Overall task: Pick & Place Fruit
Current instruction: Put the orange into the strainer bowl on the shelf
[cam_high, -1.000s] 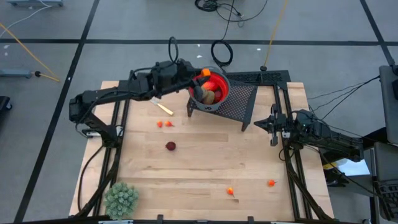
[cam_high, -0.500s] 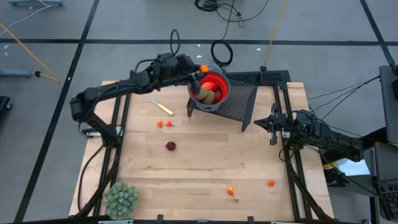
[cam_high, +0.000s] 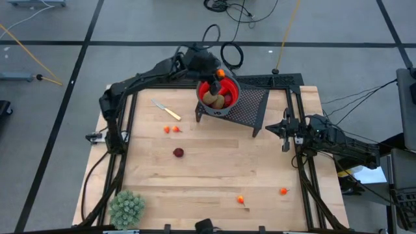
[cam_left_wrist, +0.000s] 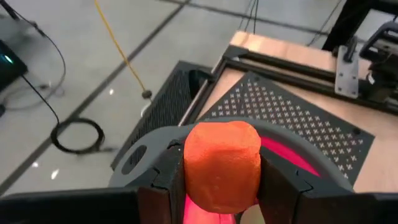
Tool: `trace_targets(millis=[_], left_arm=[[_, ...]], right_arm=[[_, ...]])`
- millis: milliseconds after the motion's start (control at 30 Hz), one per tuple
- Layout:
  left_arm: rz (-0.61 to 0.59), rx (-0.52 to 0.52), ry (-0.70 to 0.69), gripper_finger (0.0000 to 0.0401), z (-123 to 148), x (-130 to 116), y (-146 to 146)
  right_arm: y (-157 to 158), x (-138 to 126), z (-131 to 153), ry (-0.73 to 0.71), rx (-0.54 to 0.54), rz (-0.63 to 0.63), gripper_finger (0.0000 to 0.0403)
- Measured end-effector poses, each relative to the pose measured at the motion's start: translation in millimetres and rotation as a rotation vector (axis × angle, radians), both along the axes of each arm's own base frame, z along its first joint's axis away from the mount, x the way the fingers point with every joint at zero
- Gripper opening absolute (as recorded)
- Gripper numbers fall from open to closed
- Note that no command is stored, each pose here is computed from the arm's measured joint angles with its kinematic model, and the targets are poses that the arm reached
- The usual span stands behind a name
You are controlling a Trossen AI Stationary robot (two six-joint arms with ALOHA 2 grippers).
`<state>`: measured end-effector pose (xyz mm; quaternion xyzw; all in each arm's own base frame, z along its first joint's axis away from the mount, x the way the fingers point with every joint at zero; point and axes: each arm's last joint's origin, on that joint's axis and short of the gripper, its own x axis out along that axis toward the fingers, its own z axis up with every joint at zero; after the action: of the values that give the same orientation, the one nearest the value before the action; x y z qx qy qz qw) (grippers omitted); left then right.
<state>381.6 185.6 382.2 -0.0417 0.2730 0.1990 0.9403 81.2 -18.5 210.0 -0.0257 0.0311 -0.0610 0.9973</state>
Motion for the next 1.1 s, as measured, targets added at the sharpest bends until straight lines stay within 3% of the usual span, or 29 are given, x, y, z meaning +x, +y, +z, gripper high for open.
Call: trace_targets(millis=[267, 600, 1100], left_arm=[[0.004, -0.119, 0.125, 0.0145, -14, 11, 13], [0.045, -0.247, 0.213, 0.0145, -24, 3, 12], [0.059, -0.285, 0.299, 0.0145, -33, 0, 9]], right_arm=[[0, 0, 0, 0.001, 0.0, 0.0, 0.0], [0, 0, -1, 0.007, 0.002, 0.0, 0.0], [0, 0, -1, 0.007, 0.002, 0.0, 0.0]])
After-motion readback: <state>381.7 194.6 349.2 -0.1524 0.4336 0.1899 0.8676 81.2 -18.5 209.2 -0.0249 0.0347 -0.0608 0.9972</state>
